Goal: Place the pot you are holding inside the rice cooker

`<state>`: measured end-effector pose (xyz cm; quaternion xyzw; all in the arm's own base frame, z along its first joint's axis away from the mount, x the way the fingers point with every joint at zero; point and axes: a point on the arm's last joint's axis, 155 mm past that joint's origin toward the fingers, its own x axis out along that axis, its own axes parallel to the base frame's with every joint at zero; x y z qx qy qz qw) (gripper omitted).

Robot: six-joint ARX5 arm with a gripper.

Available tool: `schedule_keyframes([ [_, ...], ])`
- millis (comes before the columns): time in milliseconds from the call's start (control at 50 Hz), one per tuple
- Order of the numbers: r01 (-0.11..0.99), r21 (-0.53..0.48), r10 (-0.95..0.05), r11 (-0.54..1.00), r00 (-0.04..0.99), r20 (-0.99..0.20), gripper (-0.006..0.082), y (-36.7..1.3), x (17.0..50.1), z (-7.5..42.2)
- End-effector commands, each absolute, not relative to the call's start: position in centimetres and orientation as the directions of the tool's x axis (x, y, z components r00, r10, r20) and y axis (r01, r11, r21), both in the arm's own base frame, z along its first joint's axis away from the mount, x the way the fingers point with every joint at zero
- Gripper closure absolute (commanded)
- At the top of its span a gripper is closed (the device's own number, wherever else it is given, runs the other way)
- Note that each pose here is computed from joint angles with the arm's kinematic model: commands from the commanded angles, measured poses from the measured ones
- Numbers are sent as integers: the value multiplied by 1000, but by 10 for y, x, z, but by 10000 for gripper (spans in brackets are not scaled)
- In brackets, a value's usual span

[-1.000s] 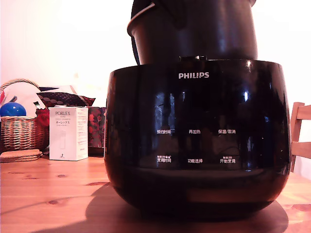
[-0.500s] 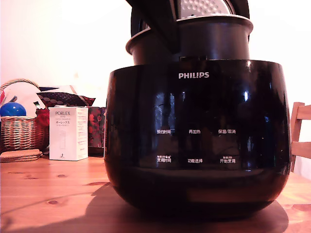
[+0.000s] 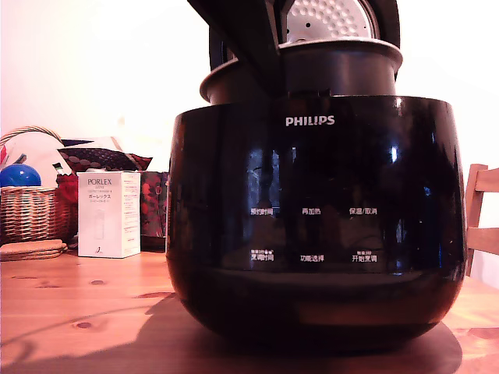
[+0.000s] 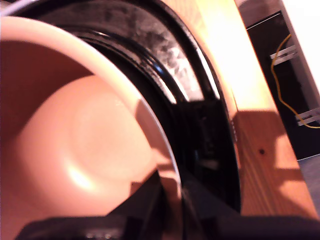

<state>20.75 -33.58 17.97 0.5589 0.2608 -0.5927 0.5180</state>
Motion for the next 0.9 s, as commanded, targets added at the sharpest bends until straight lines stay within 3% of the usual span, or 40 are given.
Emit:
schedule_keyframes([
  [0, 901, 271, -339, -338, 152, -928, 791, -342, 205, 183],
  [400, 911, 279, -370, -303, 158, -915, 789, -351, 208, 186],
  [520, 912, 279, -370, -300, 158, -915, 736, -351, 208, 186],
  [880, 912, 278, -370, -301, 157, -915, 720, -351, 208, 186],
])
